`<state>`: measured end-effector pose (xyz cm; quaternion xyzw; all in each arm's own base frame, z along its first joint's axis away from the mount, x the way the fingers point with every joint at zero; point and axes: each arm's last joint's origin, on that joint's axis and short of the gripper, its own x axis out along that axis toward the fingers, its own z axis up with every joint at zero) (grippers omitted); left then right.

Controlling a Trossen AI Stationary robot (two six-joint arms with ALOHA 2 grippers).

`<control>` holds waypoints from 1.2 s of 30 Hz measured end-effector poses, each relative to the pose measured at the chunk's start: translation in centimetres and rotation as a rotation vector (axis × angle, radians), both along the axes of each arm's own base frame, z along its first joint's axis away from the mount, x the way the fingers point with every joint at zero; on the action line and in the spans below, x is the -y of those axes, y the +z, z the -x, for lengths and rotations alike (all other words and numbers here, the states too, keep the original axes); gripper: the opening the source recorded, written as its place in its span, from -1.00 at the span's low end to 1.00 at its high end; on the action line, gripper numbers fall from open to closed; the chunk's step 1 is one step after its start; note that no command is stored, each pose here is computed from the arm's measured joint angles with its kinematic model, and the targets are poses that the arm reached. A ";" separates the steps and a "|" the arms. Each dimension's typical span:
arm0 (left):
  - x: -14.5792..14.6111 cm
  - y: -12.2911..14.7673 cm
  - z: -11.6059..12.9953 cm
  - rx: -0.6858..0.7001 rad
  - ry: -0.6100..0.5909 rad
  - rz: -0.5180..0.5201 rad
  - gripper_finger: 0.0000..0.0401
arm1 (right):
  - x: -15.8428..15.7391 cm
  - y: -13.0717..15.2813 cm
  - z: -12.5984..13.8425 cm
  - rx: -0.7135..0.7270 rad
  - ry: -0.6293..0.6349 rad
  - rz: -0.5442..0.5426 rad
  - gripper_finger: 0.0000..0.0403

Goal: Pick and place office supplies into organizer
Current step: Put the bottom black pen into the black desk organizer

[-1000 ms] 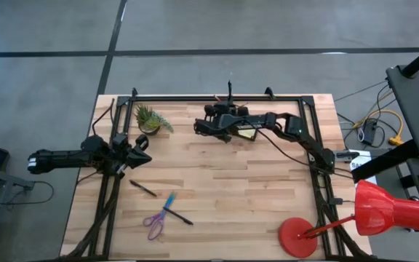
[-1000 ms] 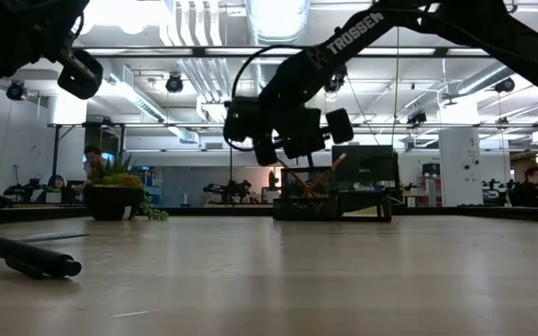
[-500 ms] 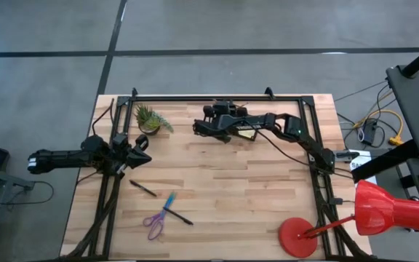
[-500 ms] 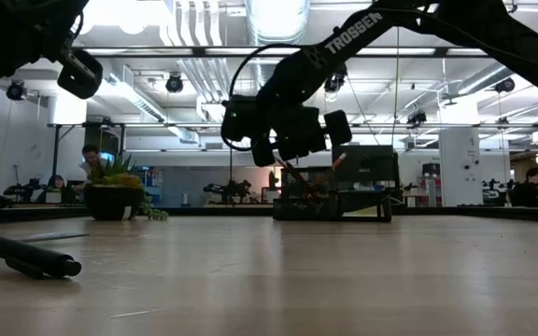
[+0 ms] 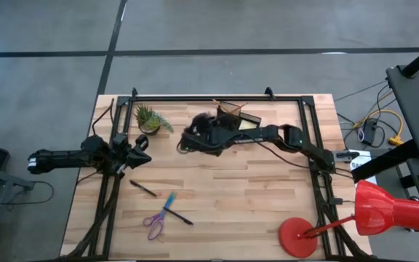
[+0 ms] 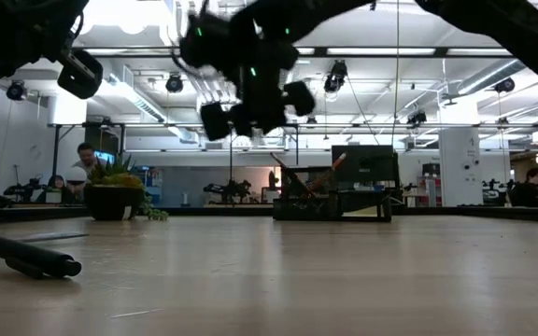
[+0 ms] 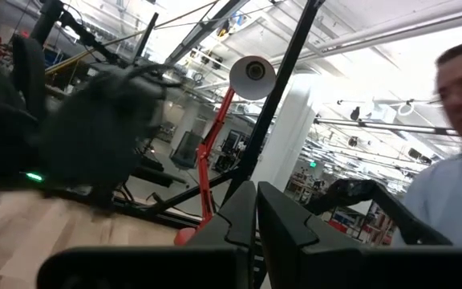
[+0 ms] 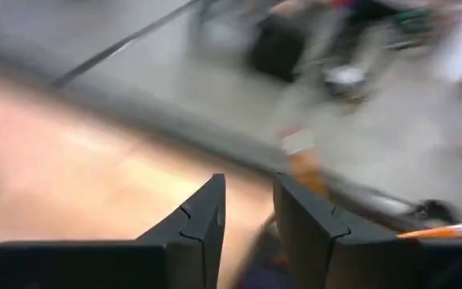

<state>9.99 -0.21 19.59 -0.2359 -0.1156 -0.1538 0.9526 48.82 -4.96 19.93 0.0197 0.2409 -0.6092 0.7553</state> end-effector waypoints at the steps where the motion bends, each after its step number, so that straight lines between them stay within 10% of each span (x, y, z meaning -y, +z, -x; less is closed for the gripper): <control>1: 0.0 0.0 0.0 0.000 0.000 0.000 -1.00 | -0.6 0.3 -0.6 -0.023 0.095 -0.076 -0.55; 7: 0.0 0.0 0.0 0.001 0.000 0.000 -1.00 | -4.0 2.9 -3.9 0.080 0.989 -0.632 -0.63; 15: 0.0 0.0 0.0 0.001 0.000 0.000 -1.00 | -9.1 3.8 -3.0 -0.005 1.015 -0.746 -0.51; 23: 0.0 0.0 0.0 -0.001 0.000 0.000 -1.00 | -16.9 1.2 -2.4 -0.209 1.221 -0.582 -0.35; 36: 0.0 0.0 0.0 0.000 0.000 0.000 -1.00 | -22.2 -4.5 -3.4 -0.097 1.209 -0.651 -0.21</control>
